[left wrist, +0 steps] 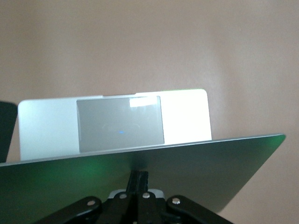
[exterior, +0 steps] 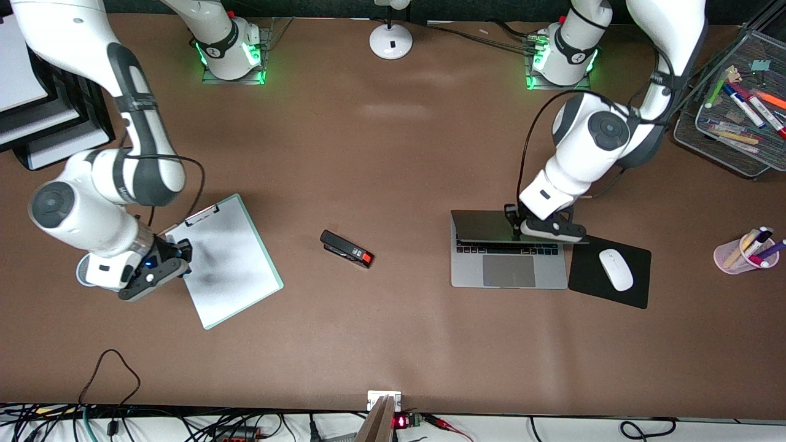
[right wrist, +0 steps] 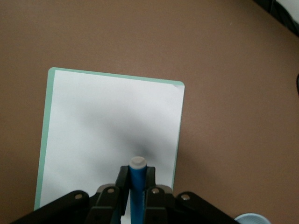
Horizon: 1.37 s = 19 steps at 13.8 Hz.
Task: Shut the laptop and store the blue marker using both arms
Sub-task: 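Lift the marker toward the cup while the left gripper presses the laptop lid, then push the laptop lid shut with the left gripper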
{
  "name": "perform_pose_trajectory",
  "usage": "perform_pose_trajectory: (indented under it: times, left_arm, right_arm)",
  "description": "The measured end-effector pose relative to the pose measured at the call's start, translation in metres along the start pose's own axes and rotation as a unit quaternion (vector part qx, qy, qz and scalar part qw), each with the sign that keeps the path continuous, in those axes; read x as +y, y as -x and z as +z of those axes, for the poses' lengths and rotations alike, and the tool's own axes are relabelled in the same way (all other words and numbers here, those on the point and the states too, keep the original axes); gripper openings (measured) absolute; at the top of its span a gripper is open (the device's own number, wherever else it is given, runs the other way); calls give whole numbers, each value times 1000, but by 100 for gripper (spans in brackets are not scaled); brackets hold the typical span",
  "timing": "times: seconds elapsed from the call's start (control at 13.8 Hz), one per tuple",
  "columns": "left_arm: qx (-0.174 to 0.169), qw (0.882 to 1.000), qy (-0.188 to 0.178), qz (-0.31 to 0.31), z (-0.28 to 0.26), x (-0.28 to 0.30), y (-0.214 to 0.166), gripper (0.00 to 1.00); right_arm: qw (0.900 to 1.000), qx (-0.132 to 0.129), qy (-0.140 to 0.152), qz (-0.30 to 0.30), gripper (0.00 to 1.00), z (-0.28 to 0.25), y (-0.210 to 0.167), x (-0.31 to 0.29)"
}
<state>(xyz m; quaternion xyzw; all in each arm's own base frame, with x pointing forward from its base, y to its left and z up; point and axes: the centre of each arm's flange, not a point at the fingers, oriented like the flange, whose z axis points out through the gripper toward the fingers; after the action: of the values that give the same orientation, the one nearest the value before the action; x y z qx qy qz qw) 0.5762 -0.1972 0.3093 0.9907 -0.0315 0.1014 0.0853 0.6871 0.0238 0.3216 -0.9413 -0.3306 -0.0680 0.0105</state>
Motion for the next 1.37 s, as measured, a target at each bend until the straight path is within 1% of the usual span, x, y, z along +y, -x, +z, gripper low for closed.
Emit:
perform_pose_trajectory:
  times: [0.14, 0.29, 0.36, 0.51, 0.58, 0.65, 0.87, 1.01, 1.16, 1.3, 1.37]
  left_arm:
    - [11, 1000, 0, 6, 13, -6, -13, 1]
    - [21, 1000, 3, 6, 27, -12, -23, 1]
    - [26, 1000, 7, 1, 39, -17, -29, 1]
    - [34, 999, 13, -5, 54, -23, -34, 1]
    - [36, 999, 15, -8, 69, -28, -37, 1]
    - [36, 999, 13, 0, 76, -29, -39, 1]
    - [38, 999, 3, 26, 98, -33, -43, 1]
    - [43, 999, 9, 25, 115, -36, -41, 1]
    - [50, 998, 16, 21, 130, -39, -37, 1]
    - [56, 998, 19, 19, 136, -41, -36, 1]
    - [57, 998, 18, 18, 135, -42, -37, 1]
  right_arm:
    - [999, 18, -19, -37, 17, -11, 11, 19]
    - [996, 32, -44, -66, 17, -22, 24, 40]
    - [993, 43, -61, -91, 17, -32, 32, 53]
    - [987, 62, -79, -128, 17, -46, 37, 65]
    - [979, 88, -89, -161, 17, -59, 42, 77]
    - [974, 101, -92, -181, 17, -64, 45, 82]
    - [944, 160, -114, -264, 17, -69, 66, 98]
    - [929, 181, -130, -295, 17, -69, 83, 107]
    - [916, 201, -136, -320, 17, -75, 95, 116]
    - [899, 235, -144, -342, 17, -86, 104, 125]
    - [892, 248, -148, -348, 17, -90, 109, 130]
